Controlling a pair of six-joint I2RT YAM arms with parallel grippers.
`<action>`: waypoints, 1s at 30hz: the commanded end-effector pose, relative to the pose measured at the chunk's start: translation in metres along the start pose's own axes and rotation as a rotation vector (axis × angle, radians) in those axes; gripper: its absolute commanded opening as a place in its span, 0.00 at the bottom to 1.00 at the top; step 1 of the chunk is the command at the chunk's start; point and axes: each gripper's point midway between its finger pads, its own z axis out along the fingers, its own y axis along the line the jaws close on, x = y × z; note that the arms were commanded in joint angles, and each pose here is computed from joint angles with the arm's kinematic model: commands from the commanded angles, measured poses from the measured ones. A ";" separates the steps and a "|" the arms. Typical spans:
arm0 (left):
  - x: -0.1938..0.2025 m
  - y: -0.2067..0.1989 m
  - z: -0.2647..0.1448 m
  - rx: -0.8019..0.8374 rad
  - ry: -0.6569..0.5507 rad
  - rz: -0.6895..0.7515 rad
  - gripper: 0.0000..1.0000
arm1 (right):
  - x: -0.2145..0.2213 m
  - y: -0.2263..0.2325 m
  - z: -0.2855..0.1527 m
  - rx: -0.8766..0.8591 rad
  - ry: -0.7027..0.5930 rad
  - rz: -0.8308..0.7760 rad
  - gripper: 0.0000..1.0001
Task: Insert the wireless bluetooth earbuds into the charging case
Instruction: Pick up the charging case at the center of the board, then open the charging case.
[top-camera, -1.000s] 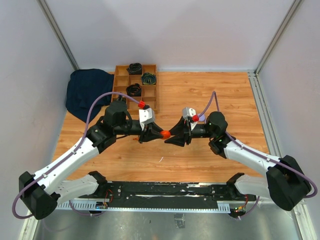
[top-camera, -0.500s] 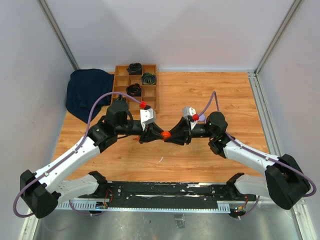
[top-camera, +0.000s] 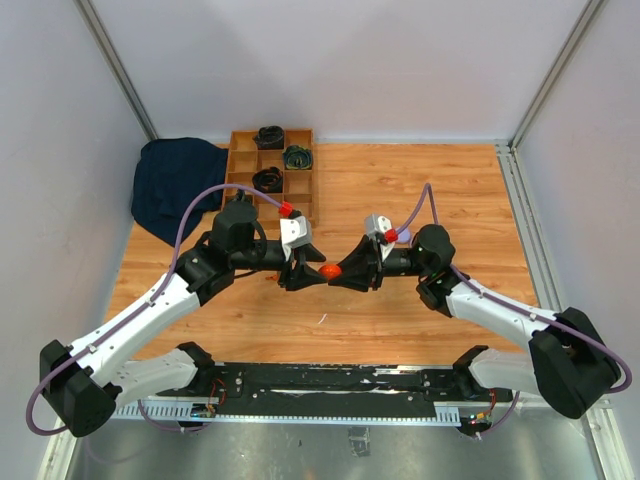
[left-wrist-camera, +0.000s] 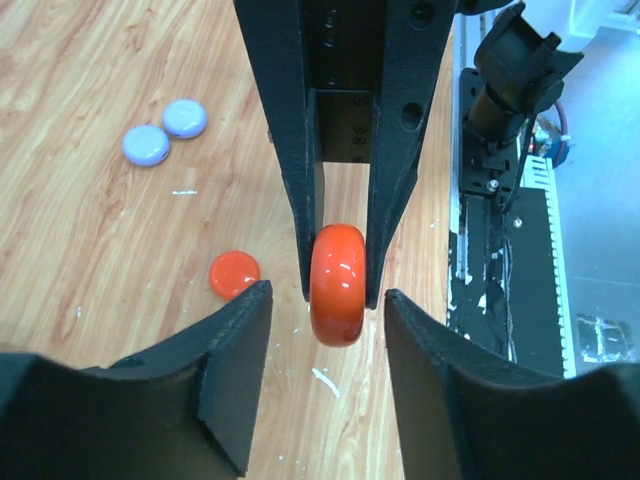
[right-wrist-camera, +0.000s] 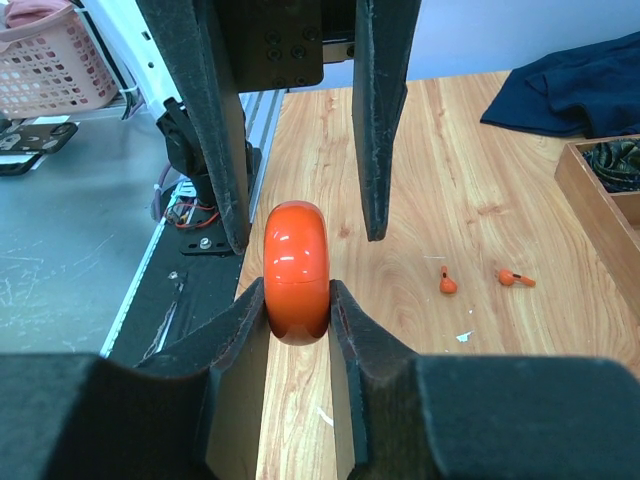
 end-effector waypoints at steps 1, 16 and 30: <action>-0.005 0.000 -0.001 -0.014 -0.019 0.014 0.57 | -0.012 0.001 -0.006 -0.001 -0.038 -0.051 0.09; -0.012 0.026 -0.004 -0.173 -0.019 -0.051 0.67 | -0.010 0.000 -0.007 0.004 -0.040 -0.058 0.09; -0.026 0.041 -0.015 -0.292 -0.064 -0.087 0.68 | -0.008 -0.001 -0.008 0.009 -0.029 -0.062 0.09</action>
